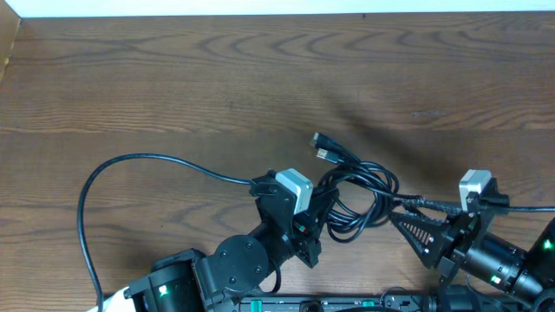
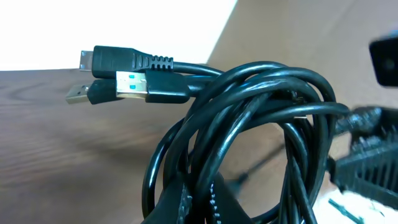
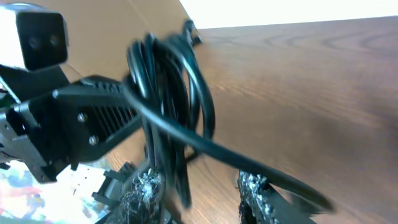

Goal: Untangle cables

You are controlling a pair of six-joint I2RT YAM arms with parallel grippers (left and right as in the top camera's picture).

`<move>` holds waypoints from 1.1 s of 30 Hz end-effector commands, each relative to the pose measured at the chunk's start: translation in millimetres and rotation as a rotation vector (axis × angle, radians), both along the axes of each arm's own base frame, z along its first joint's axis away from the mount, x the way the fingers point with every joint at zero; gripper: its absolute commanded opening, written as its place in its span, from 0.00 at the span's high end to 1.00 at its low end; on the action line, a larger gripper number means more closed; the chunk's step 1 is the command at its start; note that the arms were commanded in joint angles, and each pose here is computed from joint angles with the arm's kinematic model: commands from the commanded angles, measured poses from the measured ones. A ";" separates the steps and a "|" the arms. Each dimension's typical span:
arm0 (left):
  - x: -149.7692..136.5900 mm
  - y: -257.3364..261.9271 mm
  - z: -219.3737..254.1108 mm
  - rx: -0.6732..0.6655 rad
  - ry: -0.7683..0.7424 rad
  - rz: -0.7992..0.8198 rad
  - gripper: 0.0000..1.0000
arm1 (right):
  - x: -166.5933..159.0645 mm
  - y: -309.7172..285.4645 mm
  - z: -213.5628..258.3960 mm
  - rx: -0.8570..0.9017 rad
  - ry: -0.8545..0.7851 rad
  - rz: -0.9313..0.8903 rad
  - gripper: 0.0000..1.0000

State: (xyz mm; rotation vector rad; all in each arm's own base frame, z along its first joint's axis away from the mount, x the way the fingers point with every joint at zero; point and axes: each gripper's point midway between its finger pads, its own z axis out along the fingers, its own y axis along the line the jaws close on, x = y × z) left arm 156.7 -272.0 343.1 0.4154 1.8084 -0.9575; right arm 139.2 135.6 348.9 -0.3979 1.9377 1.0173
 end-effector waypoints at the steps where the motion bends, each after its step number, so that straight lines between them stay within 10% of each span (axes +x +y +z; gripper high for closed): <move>1: -16.0 -12.8 8.5 -0.022 -0.001 -0.118 0.93 | -0.7 2.1 7.0 0.000 -0.042 0.021 0.66; 17: -54.0 -42.3 15.0 0.029 -0.173 -0.416 0.93 | 4.6 -7.1 -7.3 -0.070 -0.027 -0.036 0.72; 22: -34.0 -24.2 23.4 0.034 -0.204 -0.272 0.93 | -2.4 -7.3 -20.2 -0.101 0.011 -0.019 0.99; 33: 16.9 25.7 19.2 0.124 -0.218 0.116 0.93 | -11.3 -0.6 -19.6 -0.095 -0.004 0.048 0.99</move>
